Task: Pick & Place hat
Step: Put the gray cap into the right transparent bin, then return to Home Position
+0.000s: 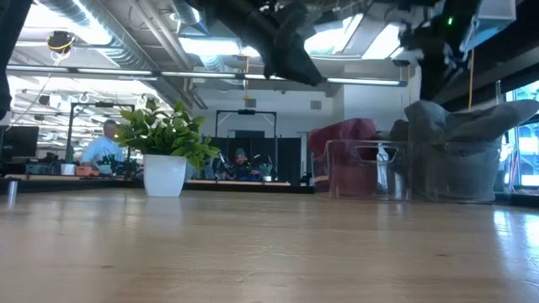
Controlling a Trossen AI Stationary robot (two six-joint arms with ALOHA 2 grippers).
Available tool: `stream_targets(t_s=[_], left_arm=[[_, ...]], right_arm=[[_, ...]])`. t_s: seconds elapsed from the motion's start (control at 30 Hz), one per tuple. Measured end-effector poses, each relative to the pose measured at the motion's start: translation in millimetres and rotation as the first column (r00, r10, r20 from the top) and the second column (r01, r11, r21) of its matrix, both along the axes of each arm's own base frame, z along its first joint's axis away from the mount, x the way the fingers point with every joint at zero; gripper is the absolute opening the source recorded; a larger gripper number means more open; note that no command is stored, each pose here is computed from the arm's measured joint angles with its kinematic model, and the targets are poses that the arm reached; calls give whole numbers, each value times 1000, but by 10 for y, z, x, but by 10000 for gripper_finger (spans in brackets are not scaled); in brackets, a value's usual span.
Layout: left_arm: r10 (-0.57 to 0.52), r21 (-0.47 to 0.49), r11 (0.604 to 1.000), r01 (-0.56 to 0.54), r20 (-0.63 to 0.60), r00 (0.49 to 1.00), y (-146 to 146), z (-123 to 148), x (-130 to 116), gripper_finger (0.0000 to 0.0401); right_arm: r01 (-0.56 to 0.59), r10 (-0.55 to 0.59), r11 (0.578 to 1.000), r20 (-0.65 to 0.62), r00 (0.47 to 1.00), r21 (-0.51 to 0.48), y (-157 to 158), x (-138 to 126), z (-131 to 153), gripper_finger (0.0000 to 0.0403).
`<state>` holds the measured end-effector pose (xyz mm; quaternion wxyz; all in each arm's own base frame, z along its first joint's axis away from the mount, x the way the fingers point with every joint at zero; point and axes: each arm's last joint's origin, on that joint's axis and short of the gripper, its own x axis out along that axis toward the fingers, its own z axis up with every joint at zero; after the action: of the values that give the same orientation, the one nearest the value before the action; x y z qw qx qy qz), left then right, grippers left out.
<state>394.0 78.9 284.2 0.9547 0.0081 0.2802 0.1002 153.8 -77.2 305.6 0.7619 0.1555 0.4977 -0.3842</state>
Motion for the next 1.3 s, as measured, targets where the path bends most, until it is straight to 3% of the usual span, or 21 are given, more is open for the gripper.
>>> stream_targets(t_s=[0.23,0.33,0.47,0.63,0.8,0.87,1.0,1.2,1.3], left_arm=[[41,0,999,-41,61,997,71,368,-266,95],[40,3,999,-40,81,996,34,521,-420,95],[64,-2,998,-65,215,974,-10,591,-793,95],[133,-63,991,-118,422,897,-84,475,-1500,95],[176,-111,984,-138,512,841,-252,331,-2108,95],[199,-141,979,-146,540,818,-299,266,-2289,95],[222,-154,974,-164,548,807,-371,98,-2561,95],[263,-167,965,-203,596,759,-425,-65,-2806,95],[261,-165,965,-202,617,742,-443,-79,-2874,95]], right_arm=[[2,12,998,245,969,-58,224,-239,445,115],[-6,22,999,342,939,-47,349,-359,508,115],[-83,92,996,422,902,-41,497,-423,472,115],[-231,288,958,607,741,-172,661,-249,320,115],[-324,433,900,690,580,-292,819,-207,87,115],[-353,449,890,685,574,-287,850,-264,-34,115],[-321,388,917,722,573,-239,860,-393,-245,115],[-370,428,885,805,411,-281,889,-516,-469,115],[-387,427,880,815,392,-274,894,-539,-658,115]])
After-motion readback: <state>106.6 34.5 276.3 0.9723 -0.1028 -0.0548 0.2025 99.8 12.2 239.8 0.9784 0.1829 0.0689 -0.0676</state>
